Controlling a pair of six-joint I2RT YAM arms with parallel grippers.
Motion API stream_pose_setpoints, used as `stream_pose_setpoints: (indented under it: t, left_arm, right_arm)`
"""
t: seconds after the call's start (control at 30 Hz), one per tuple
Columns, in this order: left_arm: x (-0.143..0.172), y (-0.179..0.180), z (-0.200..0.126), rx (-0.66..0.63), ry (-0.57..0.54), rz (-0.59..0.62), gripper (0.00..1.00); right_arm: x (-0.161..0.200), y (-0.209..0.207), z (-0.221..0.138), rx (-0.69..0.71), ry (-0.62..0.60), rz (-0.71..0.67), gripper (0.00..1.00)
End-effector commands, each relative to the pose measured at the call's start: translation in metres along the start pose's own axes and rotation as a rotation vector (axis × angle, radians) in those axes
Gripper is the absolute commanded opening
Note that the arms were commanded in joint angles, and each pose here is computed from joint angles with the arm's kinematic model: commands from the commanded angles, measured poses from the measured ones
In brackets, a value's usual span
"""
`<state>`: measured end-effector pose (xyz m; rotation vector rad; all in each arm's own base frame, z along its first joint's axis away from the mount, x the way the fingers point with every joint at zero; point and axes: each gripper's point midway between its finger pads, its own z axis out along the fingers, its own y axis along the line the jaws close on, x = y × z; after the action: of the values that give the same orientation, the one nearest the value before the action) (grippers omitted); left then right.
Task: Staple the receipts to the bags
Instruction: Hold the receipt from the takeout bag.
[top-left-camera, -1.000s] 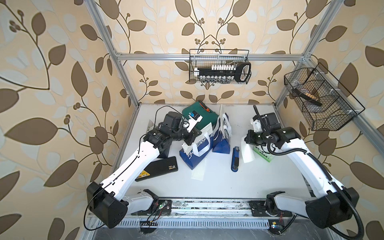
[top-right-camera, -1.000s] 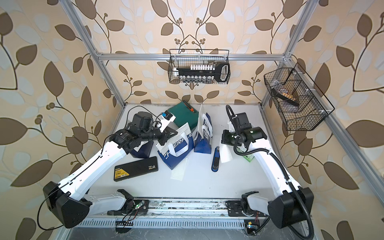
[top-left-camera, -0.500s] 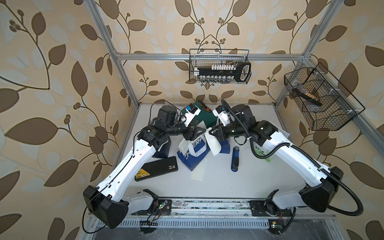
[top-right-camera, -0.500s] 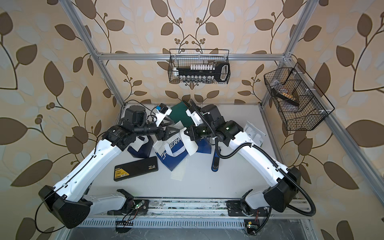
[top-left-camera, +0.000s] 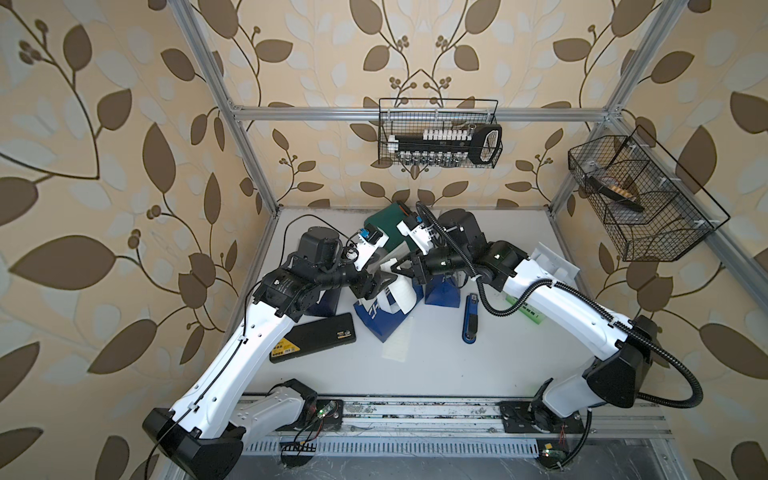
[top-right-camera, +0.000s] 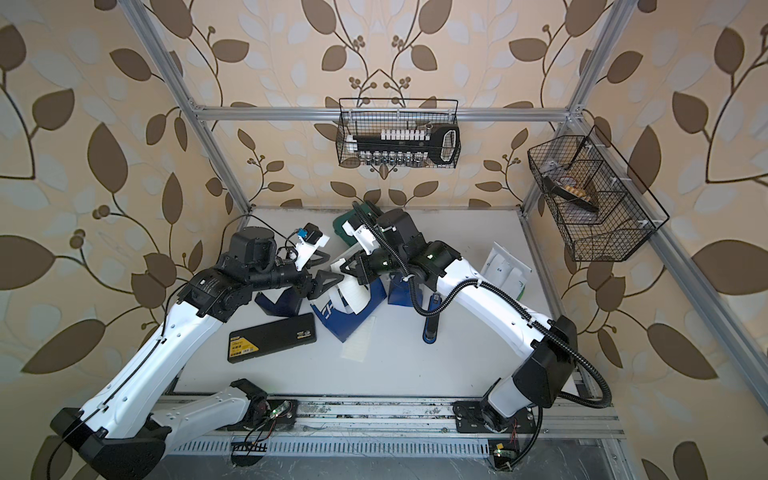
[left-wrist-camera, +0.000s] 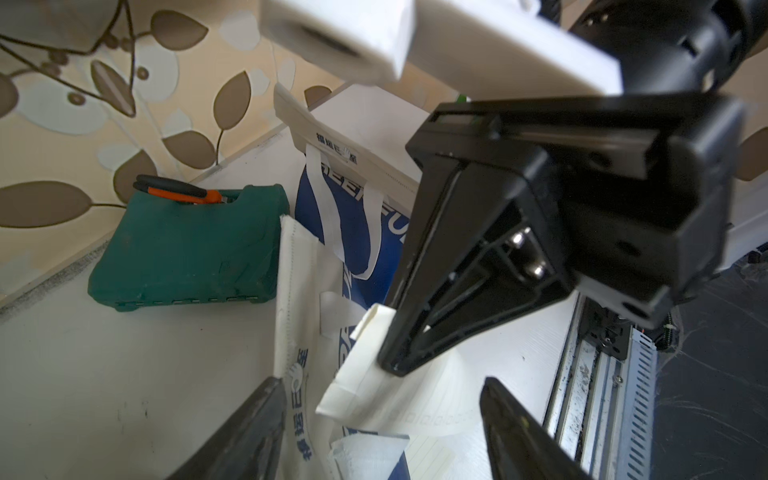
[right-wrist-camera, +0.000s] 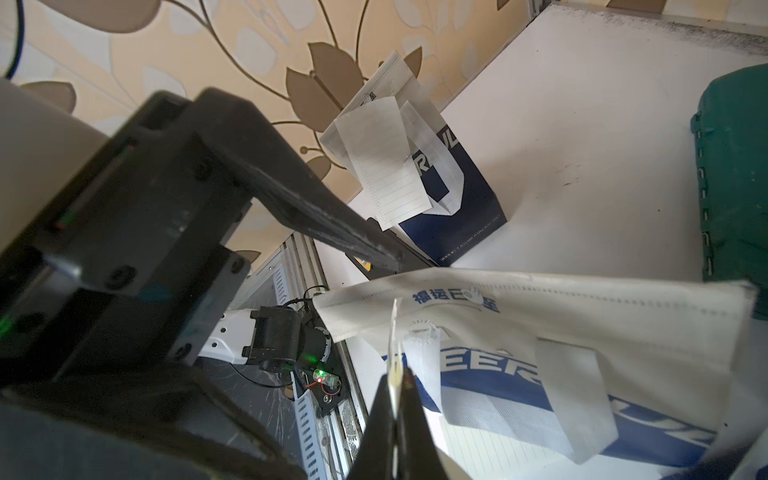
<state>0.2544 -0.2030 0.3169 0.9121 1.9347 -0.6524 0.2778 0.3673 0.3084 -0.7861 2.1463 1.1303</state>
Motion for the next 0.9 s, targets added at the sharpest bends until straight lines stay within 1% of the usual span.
stream_pose_setpoints:
  t: [0.0,0.1,0.27,0.37,0.47,0.67,0.8,0.87]
  left_arm:
    - [0.007,0.01,-0.004,-0.044,0.007,0.016,0.75]
    - [0.008,0.017,-0.002,-0.054,-0.004,-0.009,0.76]
    - [0.01,0.028,0.0,-0.064,-0.02,-0.042,0.76]
    - [0.013,0.029,0.004,-0.056,-0.011,-0.042,0.73]
    - [0.016,0.026,0.006,-0.031,-0.008,-0.048,0.68]
    - [0.022,0.025,0.01,-0.016,0.007,-0.051,0.67]
    - [0.027,0.03,0.012,-0.031,0.015,-0.053,0.66]
    - [0.027,0.031,0.013,-0.032,0.014,-0.055,0.64]
  right_arm:
    - [-0.009,0.008,0.005,-0.03,-0.014,-0.052,0.01]
    - [-0.006,-0.001,0.009,0.005,-0.006,-0.075,0.01]
    - [0.0,-0.008,0.017,0.016,0.02,-0.078,0.01]
    - [0.001,-0.011,0.021,0.017,0.026,-0.079,0.01]
    - [0.0,-0.012,0.023,0.02,0.028,-0.084,0.0]
    - [-0.003,-0.015,0.032,0.013,0.028,-0.094,0.0]
    - [-0.005,-0.014,0.033,0.009,0.022,-0.098,0.0]
    - [-0.005,-0.017,0.032,0.013,0.022,-0.094,0.0]
